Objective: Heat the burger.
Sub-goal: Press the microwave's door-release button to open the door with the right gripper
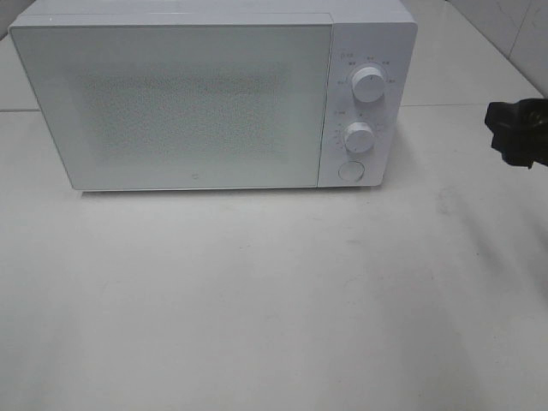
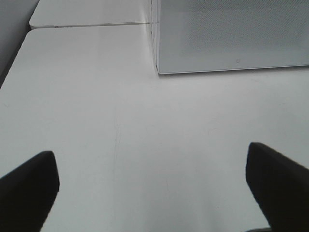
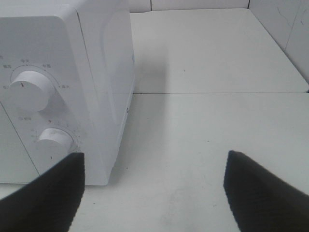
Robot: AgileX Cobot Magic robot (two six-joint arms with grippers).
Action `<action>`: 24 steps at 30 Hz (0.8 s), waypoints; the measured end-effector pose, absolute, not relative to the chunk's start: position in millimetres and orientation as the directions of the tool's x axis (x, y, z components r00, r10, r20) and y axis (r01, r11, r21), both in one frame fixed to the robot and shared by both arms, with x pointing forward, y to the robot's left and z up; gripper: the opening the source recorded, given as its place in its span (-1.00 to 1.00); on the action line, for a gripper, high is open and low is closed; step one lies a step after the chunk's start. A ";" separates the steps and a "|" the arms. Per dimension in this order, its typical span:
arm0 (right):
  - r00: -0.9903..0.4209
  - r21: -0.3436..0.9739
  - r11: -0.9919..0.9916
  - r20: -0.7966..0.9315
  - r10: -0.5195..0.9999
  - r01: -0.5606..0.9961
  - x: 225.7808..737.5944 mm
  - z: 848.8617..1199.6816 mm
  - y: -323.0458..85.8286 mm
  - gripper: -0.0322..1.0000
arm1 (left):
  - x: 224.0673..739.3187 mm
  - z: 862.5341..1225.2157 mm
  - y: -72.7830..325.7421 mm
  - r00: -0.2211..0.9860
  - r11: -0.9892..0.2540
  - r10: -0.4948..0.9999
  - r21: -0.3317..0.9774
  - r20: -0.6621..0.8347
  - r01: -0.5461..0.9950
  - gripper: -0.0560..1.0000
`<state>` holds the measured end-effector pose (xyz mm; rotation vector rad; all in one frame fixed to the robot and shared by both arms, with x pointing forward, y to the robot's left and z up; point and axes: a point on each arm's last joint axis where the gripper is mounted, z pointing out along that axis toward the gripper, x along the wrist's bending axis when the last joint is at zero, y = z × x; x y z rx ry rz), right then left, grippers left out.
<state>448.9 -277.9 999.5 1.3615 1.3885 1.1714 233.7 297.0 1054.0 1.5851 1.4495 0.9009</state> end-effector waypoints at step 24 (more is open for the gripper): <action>-0.017 0.980 0.060 -0.058 0.998 0.188 439.7 926.1 -211.2 0.54 | 233.7 1054.0 297.0 0.094 -0.034 0.996 0.900 -0.008 0.434 0.99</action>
